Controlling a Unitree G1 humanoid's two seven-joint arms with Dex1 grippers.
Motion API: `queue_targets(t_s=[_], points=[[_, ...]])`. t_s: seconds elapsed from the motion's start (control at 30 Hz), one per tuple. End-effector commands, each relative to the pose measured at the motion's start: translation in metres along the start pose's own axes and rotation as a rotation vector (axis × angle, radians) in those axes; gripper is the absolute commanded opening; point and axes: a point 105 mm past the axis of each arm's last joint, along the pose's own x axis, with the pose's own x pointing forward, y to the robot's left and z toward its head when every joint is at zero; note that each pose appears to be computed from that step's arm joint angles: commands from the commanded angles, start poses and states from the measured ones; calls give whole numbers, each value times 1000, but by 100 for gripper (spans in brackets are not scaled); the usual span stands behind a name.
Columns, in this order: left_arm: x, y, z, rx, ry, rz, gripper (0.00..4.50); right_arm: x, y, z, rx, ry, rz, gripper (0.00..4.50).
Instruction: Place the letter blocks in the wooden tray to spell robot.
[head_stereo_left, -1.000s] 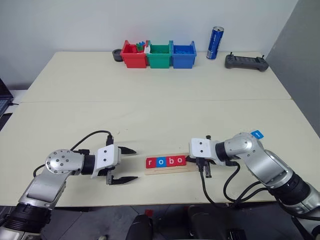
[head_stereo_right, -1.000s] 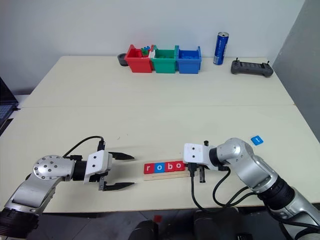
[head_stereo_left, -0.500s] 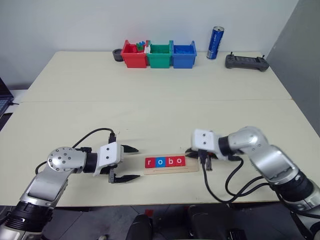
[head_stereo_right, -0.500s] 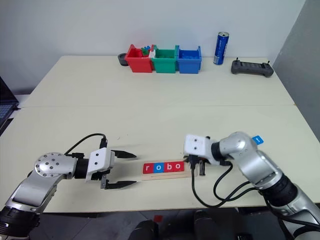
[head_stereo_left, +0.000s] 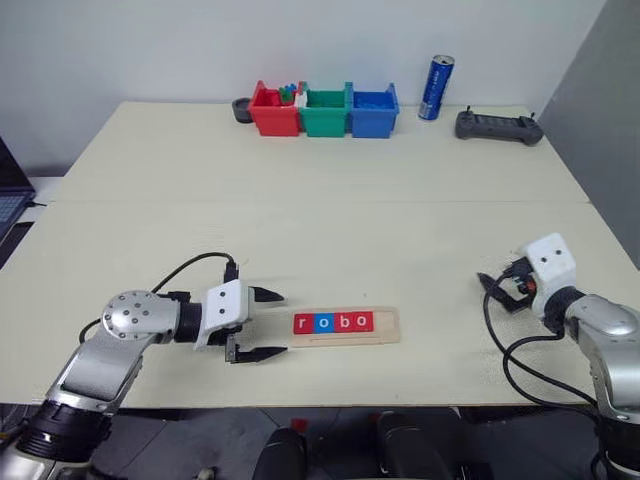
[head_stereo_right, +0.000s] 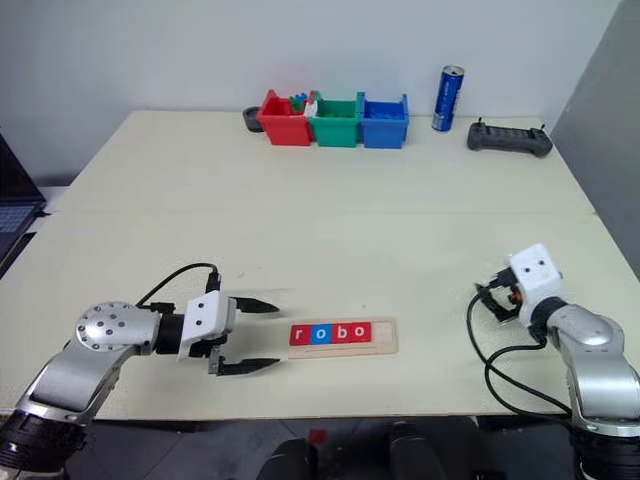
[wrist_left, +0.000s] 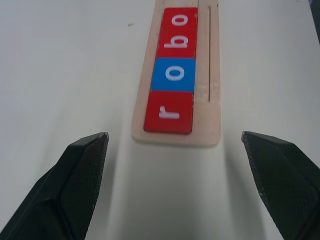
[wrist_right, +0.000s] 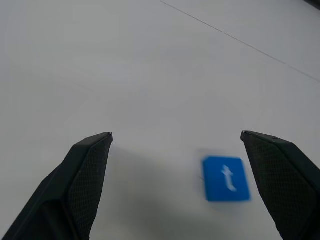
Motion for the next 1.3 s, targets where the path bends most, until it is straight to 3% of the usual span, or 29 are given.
queue_targets(t_s=[0.03,0.13,0.4,0.5,0.73,0.97,1.1,1.3], points=[[3,2,13,22,-23,-11,450,2,-18,-3,33,-8,-79,444],[3,3,17,22,-25,-15,450,11,-23,-21,132,39,-75,444],[-1,-1,11,9,-17,-13,450,30,-21,-32,214,84,30,444],[-3,-3,7,3,-14,-9,450,31,-22,-38,252,125,39,385],[-9,-5,-2,-12,-12,-4,450,28,-9,-32,240,118,96,147],[-17,-4,-4,-17,-19,1,450,1,44,4,179,36,198,146],[-17,2,8,-19,-59,17,450,-15,75,7,187,32,187,146],[-14,6,25,-29,-102,19,450,-31,99,10,234,37,139,146]])
